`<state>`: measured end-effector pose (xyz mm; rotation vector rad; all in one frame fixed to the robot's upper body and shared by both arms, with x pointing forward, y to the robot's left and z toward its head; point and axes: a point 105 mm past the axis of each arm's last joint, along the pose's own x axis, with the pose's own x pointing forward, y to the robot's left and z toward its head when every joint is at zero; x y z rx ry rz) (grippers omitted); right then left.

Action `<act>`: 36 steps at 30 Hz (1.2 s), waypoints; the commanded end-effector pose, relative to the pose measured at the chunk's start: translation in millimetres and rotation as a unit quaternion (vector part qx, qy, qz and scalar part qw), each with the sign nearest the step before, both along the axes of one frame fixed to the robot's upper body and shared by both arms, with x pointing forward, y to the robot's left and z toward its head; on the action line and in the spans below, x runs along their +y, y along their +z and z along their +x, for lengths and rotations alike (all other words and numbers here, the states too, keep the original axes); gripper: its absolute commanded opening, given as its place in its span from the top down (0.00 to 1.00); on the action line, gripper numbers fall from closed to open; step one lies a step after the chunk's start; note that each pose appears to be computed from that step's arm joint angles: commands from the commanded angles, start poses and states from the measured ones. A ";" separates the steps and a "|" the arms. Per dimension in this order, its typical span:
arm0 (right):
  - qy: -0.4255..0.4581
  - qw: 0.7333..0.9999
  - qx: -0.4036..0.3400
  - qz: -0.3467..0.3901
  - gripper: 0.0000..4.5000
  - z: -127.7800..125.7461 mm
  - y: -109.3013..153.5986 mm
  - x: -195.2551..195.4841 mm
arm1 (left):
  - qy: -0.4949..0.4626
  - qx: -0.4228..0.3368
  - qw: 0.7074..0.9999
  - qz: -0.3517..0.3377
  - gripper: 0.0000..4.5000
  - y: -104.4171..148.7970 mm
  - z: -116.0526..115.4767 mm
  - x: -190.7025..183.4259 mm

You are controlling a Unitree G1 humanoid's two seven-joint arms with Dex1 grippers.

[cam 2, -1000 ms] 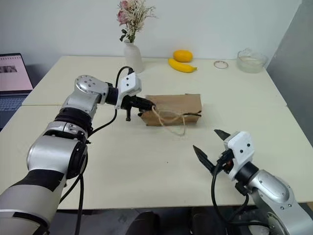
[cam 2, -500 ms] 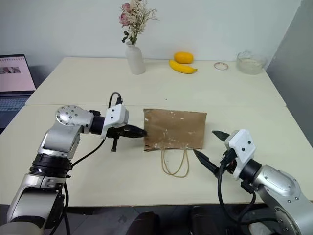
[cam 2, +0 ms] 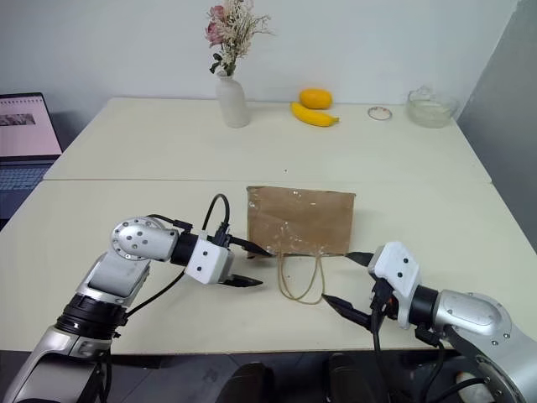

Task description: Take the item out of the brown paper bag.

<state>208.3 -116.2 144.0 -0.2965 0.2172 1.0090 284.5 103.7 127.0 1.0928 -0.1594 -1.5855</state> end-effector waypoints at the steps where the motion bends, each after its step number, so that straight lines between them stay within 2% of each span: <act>1: 0.023 1.000 -0.018 -0.010 0.00 -6.9 4.4 5.4 | -0.016 -0.040 0.999 -0.014 0.40 -0.6 4.7 -13.6; 5: 0.023 0.999 -0.021 -0.010 0.00 -7.0 6.4 6.3 | -0.016 -0.032 0.998 -0.051 0.40 0.5 6.5 -31.1; 10: 0.023 0.999 -0.019 -0.012 0.00 -9.4 7.5 5.7 | -0.027 -0.037 0.998 -0.032 0.40 -13.3 5.3 -32.9; 15: 0.023 0.999 -0.017 -0.017 0.00 -10.1 8.2 4.8 | -0.042 -0.035 0.998 -0.037 0.40 -14.8 4.3 -42.6; 18: 0.025 0.999 -0.017 -0.021 0.00 -10.1 8.5 4.9 | -0.056 -0.032 0.997 -0.036 0.53 -16.2 1.4 -47.5; 25: 0.026 0.999 -0.009 -0.043 0.00 -8.0 3.5 4.7 | -0.066 -0.045 0.996 -0.039 1.00 -16.2 1.9 -56.5; 27: 0.028 0.998 -0.007 -0.047 0.00 -7.7 2.2 5.3 | -0.060 -0.039 0.996 -0.052 1.00 -12.7 2.6 -59.0; 32: 0.031 0.996 0.000 -0.079 0.00 -4.7 -11.6 6.7 | 0.014 0.021 0.988 -0.150 1.00 18.8 15.8 -67.0; 36: 0.031 0.996 -0.001 -0.084 0.00 -0.8 -18.5 11.0 | 0.050 0.043 0.979 -0.193 1.00 39.9 23.7 -67.1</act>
